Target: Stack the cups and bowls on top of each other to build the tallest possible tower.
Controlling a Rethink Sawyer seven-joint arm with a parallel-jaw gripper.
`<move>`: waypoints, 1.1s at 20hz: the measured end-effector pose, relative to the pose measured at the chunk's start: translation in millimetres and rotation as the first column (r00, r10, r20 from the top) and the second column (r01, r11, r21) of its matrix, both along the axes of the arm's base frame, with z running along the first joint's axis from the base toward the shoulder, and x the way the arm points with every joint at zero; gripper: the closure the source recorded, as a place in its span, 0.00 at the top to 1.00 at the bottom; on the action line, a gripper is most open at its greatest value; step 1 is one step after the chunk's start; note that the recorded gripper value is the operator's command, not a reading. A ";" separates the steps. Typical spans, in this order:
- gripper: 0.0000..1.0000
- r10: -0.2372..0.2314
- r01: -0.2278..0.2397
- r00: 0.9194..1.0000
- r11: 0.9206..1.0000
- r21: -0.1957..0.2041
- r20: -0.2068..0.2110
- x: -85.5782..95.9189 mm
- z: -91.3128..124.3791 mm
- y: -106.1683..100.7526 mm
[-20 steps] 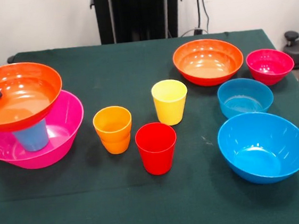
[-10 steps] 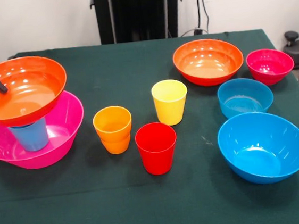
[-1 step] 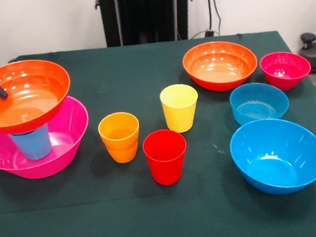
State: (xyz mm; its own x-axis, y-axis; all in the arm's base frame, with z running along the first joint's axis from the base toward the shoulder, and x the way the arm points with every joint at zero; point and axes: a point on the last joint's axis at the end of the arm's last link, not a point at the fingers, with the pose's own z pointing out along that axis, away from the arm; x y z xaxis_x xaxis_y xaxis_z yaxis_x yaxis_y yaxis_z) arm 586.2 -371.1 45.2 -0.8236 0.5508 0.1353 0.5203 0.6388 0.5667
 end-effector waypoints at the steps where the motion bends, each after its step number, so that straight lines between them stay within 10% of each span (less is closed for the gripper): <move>1: 0.00 0.000 0.000 1.000 1.000 0.000 0.000 0.0 0.0 0.0; 22: 0.00 0.074 -0.074 0.997 0.997 -0.025 -0.027 -14.1 -27.9 15.7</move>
